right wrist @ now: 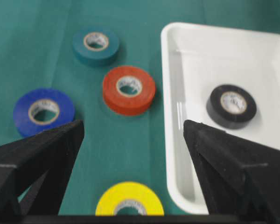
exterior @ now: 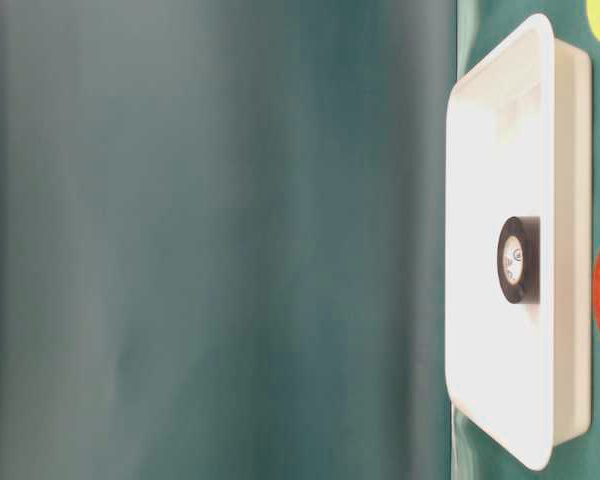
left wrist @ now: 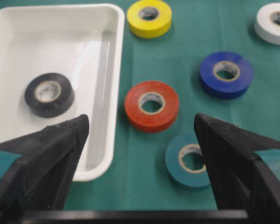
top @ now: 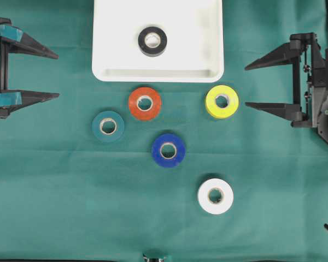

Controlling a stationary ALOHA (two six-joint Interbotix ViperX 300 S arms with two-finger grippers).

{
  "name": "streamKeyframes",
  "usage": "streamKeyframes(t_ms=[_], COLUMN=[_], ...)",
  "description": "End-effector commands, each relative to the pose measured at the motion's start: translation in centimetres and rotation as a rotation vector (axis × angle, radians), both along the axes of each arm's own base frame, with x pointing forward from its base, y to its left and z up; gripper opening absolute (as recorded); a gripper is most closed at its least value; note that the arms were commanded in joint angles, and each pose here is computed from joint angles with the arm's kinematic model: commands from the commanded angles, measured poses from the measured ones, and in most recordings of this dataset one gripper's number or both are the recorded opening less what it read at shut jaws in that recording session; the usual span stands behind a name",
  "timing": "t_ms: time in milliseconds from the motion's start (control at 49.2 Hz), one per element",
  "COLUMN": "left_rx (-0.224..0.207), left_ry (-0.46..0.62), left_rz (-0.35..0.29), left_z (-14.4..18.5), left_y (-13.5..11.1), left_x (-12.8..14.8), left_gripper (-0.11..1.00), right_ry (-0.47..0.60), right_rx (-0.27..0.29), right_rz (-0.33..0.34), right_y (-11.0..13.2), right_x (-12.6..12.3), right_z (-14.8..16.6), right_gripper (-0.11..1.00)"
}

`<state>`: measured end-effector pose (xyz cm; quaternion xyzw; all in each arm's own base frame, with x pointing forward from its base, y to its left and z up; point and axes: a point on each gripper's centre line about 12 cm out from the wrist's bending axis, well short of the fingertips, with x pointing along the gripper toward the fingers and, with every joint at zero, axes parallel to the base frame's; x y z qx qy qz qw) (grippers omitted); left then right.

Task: Pick up the tape from a random location and place it into the white case.
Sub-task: 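Move the right gripper left over the yellow tape roll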

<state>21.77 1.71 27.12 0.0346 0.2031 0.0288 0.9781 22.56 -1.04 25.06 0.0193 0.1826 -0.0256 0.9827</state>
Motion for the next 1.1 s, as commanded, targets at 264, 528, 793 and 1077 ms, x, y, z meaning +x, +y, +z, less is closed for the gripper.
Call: streamKeyframes(t_ms=[264, 528, 793, 1077], left_rx=[-0.003, -0.003, -0.003, -0.003], left_ry=[-0.005, 0.001, 0.004, 0.001], left_rz=[-0.001, -0.001, -0.001, -0.001], left_z=[0.3, 0.0, -0.2, -0.2], left_y=[0.0, 0.0, 0.0, 0.0], left_x=[0.2, 0.1, 0.1, 0.1], left_gripper=[0.94, 0.94, 0.94, 0.94], right_ry=[-0.006, -0.004, 0.107, 0.305], right_rx=[-0.003, 0.010, 0.078, 0.107], right_rz=[0.000, -0.005, -0.034, -0.056], right_y=[-0.2, -0.2, -0.2, -0.2], right_x=[2.9, 3.1, 3.1, 3.5], right_z=[1.3, 1.5, 1.5, 1.6], right_gripper=[0.92, 0.92, 0.92, 0.92])
